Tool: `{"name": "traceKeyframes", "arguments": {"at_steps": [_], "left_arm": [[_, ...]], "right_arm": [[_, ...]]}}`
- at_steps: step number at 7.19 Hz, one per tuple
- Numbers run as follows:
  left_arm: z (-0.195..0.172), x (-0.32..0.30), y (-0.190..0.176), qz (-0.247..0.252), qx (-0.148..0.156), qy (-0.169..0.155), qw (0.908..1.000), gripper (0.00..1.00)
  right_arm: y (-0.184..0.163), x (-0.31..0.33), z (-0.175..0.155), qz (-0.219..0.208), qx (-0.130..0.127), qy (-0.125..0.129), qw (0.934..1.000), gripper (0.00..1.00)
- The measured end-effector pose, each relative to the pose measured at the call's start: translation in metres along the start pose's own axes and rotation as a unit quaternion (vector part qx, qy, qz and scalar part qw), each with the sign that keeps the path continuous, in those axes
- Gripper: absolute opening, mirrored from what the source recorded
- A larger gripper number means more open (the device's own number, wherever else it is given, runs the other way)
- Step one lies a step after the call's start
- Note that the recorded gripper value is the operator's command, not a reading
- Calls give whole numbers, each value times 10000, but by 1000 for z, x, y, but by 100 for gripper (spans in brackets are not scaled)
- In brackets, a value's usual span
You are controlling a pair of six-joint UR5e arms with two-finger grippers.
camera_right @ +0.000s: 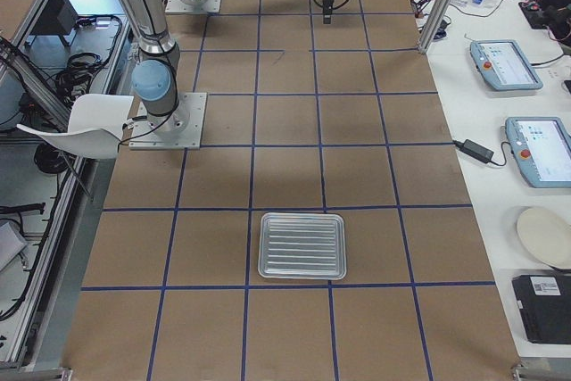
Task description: Place bearing gear from tray to pile
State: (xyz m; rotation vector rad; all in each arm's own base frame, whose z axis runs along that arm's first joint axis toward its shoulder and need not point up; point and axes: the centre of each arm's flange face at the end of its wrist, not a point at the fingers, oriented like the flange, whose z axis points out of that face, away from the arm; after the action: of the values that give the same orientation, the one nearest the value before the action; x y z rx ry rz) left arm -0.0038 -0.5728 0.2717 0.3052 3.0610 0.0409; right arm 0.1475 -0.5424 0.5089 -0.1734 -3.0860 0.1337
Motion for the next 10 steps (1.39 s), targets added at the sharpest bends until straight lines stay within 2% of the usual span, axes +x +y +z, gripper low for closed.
{"name": "traceKeyframes", "arguments": {"at_steps": [3, 6, 7, 8, 9, 10], "left_arm": [[31, -142, 48, 121, -77, 64, 9999, 0], [59, -183, 47, 238, 30, 44, 9997, 0], [65, -189, 43, 255, 25, 49, 9997, 5], [70, -193, 39, 252, 14, 58, 9997, 42], [74, -196, 38, 217, -1, 73, 9997, 95], [76, -198, 38, 170, -10, 86, 9998, 99]], "right_arm": [[0, -1, -1, -11, 5, -11, 10000, 100], [1, -5, -3, -32, 22, -67, 10000, 100], [1, -5, -3, -34, 29, -75, 10000, 100], [1, -5, -4, -29, 44, -86, 9999, 100], [1, -6, -5, -22, 52, -119, 9999, 100], [1, -7, -7, -24, 68, -165, 9998, 100]]}}
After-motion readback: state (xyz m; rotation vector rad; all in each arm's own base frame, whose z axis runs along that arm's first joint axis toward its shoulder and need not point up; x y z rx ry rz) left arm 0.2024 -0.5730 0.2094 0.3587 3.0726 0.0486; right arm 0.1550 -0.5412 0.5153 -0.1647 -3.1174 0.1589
